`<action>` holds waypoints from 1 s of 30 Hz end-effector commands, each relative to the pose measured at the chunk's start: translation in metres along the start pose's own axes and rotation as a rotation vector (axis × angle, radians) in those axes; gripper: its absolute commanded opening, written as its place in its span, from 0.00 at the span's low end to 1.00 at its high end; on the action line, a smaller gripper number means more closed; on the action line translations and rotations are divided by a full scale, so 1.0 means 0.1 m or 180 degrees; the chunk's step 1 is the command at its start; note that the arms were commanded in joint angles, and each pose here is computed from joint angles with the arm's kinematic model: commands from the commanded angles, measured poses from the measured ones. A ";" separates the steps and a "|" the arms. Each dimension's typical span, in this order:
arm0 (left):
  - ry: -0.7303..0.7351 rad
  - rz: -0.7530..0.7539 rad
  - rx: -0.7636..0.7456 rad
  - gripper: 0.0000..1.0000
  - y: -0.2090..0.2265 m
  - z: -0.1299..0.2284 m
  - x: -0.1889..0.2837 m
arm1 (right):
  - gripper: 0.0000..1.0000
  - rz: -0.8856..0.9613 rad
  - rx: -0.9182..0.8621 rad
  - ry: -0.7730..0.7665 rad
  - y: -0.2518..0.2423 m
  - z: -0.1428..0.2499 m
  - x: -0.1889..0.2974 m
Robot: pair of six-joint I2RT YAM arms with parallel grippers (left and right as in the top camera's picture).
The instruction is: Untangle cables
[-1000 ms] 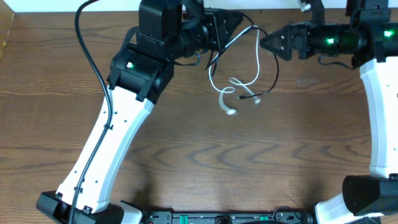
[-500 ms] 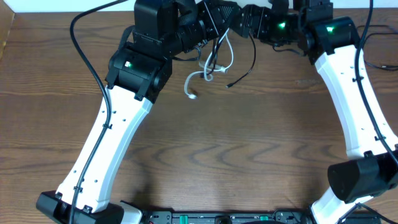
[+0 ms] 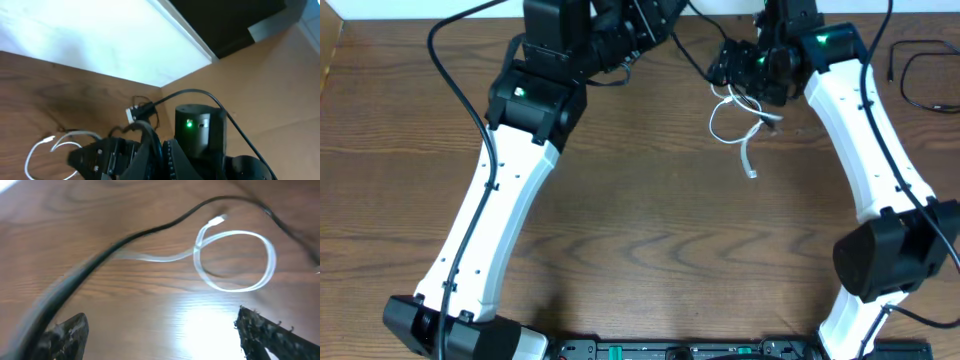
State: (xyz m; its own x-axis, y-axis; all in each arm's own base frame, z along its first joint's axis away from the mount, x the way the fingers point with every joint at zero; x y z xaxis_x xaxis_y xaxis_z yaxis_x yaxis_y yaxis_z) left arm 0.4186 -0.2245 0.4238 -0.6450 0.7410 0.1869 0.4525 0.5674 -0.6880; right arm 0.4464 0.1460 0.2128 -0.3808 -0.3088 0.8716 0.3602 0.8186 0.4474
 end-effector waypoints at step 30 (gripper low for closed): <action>0.1174 -0.0430 -0.0362 0.07 0.72 0.71 0.16 | 0.70 0.2063 0.0621 0.0205 -1.38 0.05 -0.04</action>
State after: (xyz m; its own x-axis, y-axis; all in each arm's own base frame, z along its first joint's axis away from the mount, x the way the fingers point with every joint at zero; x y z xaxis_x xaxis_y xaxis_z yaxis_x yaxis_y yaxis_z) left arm 0.4012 -0.1866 0.3368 -0.4817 0.7127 0.5099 0.4112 0.6976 -0.5867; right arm 0.4018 0.0768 0.1525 -0.1008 -0.0578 0.9932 0.2160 0.9732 0.0786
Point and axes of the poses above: each gripper's point midway between its finger pads, its own x axis back along the fingers, its own y axis along the line the jaws close on, z = x × y, the point moved 2 cm from there along x, back along the fingers, and after that the axes turned 12 degrees about -x, right-handed, at the moved point
